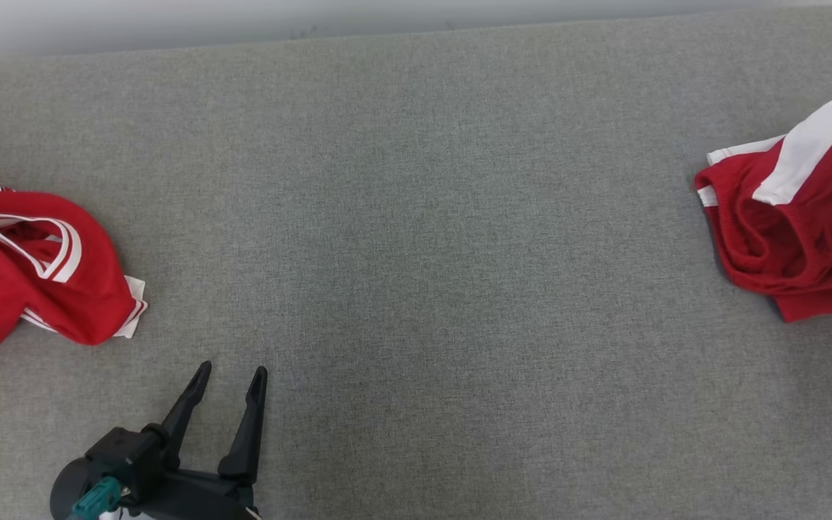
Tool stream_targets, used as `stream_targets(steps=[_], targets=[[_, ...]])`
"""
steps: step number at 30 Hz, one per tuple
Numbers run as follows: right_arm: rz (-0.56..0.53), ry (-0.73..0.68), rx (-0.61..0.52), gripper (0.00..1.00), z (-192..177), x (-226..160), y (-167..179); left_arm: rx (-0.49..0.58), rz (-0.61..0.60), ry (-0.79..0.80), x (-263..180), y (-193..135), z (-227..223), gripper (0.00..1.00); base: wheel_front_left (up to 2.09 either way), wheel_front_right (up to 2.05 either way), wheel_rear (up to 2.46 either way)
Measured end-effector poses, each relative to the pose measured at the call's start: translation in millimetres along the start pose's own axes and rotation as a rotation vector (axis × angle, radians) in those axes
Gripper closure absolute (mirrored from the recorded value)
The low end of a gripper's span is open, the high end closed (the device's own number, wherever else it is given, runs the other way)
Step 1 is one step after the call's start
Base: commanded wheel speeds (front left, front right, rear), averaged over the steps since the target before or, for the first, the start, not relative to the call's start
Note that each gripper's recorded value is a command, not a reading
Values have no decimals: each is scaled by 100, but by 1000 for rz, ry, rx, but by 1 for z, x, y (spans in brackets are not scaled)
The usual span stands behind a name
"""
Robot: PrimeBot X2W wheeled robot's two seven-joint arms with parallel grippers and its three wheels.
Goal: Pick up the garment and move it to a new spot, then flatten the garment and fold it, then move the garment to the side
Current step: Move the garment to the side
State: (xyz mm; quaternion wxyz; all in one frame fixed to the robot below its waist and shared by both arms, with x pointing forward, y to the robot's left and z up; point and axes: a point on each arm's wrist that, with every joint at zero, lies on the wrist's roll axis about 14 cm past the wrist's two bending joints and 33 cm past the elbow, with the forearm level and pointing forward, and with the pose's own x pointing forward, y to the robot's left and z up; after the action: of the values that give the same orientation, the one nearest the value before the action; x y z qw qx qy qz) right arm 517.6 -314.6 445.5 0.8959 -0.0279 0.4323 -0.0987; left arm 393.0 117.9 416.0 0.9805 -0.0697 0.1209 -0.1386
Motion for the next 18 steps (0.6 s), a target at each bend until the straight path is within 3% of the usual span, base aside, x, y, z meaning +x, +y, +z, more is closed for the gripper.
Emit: stream_targets(steps=[8,14,15,16,18], targets=[[-61,-12,-6,100,5,-8,-24,-1,-2,-5,-1,-2,2,0,0,0,0],[-67,-9,-16,100,6,-4,-23,-4,4,2,-1,0,-1,0,0,0,0],[-72,-8,-27,54,5,-3,-23,-4,7,4,-2,1,-1,0,0,0,0],[-77,-7,-39,0,5,-2,-22,-3,9,5,-2,2,-2,0,0,0,0],[-91,-5,-58,0,5,-1,-23,-4,12,7,-2,3,-2,0,0,0,0]])
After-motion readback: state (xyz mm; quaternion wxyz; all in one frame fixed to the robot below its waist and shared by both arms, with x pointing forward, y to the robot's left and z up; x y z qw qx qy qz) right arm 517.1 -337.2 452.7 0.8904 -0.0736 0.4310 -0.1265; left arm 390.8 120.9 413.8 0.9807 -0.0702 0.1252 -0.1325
